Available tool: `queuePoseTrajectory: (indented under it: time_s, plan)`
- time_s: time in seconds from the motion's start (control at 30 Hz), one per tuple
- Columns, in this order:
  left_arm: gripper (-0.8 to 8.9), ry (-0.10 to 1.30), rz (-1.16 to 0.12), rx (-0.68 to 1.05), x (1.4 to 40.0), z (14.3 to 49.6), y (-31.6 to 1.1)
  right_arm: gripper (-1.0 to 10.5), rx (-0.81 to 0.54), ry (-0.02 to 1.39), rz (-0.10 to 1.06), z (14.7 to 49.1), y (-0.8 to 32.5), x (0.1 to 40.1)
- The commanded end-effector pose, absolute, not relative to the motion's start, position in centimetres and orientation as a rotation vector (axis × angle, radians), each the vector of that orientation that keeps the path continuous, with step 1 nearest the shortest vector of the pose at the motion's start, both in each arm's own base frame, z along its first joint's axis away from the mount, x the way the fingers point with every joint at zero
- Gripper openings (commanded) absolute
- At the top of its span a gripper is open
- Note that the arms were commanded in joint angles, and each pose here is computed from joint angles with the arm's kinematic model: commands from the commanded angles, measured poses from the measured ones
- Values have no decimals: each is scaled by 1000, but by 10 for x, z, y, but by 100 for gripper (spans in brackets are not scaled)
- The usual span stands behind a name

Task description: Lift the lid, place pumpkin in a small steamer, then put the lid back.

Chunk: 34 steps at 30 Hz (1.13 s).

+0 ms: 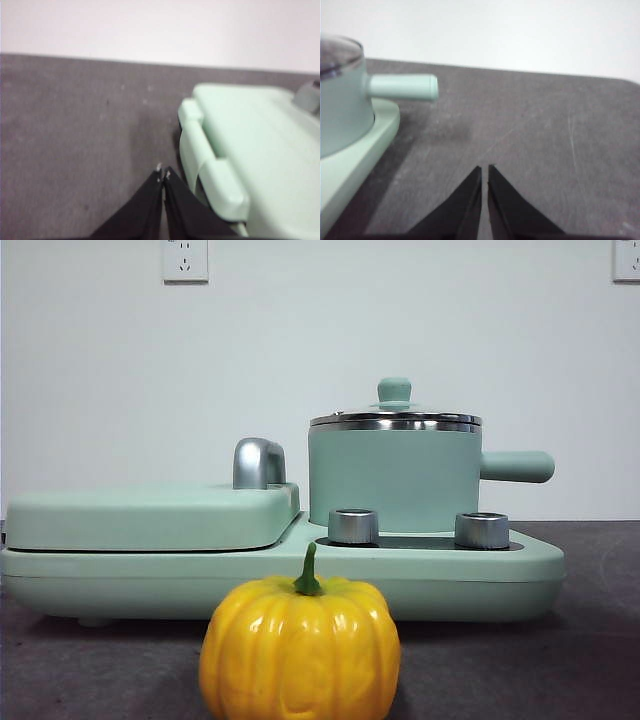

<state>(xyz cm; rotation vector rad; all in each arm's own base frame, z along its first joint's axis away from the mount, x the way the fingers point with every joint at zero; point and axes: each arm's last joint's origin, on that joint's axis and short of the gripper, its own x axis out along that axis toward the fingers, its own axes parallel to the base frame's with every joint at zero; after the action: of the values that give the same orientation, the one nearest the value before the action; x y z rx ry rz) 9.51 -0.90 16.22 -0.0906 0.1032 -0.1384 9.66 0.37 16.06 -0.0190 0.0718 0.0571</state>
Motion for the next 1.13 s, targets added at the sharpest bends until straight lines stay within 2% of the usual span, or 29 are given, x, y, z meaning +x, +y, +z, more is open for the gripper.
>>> queuePoseTrajectory:
  time_s: [0.03,0.37,0.67,1.0,1.13]
  plan:
    - [7,66,-138,-157,97,162,-9,19,-3,29,58,164,4,97]
    - [7,-20,-156,-544,96,173,-9,19,214,-13,63,169,4,97]
    - [10,-98,-181,-596,93,189,-9,14,342,-110,80,188,4,94]
    - [10,-84,-142,-558,85,240,-7,14,331,-92,84,249,3,73]
    - [10,-53,-132,-513,84,267,-7,14,324,-65,141,274,5,68]
